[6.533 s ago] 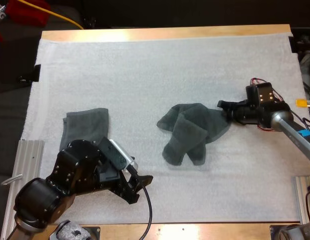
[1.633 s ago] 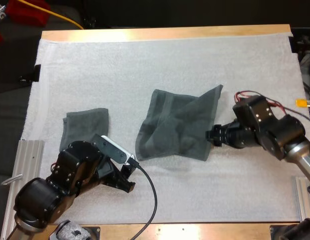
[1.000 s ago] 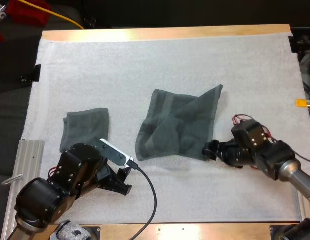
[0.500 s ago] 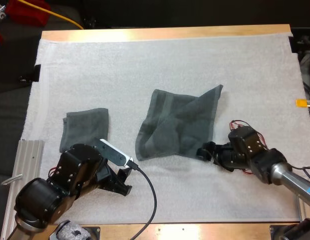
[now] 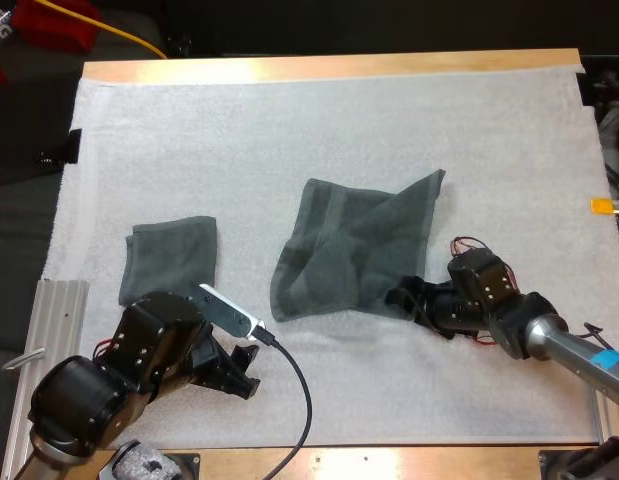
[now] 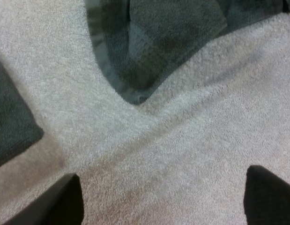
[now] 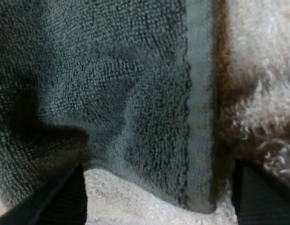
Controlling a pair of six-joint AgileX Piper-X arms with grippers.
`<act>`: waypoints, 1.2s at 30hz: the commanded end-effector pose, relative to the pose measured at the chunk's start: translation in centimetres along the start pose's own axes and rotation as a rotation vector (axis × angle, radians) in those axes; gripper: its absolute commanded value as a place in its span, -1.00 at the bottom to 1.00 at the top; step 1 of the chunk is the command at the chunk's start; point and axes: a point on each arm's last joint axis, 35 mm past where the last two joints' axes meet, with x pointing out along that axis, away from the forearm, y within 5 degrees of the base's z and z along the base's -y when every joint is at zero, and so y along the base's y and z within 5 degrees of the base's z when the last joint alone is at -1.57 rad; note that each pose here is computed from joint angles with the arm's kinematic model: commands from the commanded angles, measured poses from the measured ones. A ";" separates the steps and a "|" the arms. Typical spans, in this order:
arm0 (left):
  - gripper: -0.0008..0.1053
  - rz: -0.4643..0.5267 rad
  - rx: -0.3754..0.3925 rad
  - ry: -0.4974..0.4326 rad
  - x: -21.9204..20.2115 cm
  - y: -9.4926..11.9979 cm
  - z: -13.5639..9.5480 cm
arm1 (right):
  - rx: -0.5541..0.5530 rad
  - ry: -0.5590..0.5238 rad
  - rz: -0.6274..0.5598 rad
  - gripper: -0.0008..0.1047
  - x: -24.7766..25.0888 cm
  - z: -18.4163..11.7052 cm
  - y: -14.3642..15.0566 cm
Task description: Pick towel from pile, fold and stack
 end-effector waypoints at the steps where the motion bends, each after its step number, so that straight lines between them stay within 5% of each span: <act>1: 0.30 -0.001 -0.008 0.005 0.1 0.0 0.0 | 0.013 0.021 -0.008 0.03 0.3 -0.1 -0.4; 14: 0.30 -0.001 -0.008 0.005 0.1 0.0 0.0 | 0.005 0.017 -0.013 -0.97 0.3 -0.1 -0.4; 26: 0.30 0.001 -0.057 0.011 0.9 -0.2 0.7 | -0.104 0.051 -0.081 -0.97 -1.8 -1.0 -0.1; 36: 0.30 -0.030 -0.067 0.139 6.9 -1.0 3.7 | -0.143 0.094 -0.145 -0.97 -3.6 -1.9 -0.2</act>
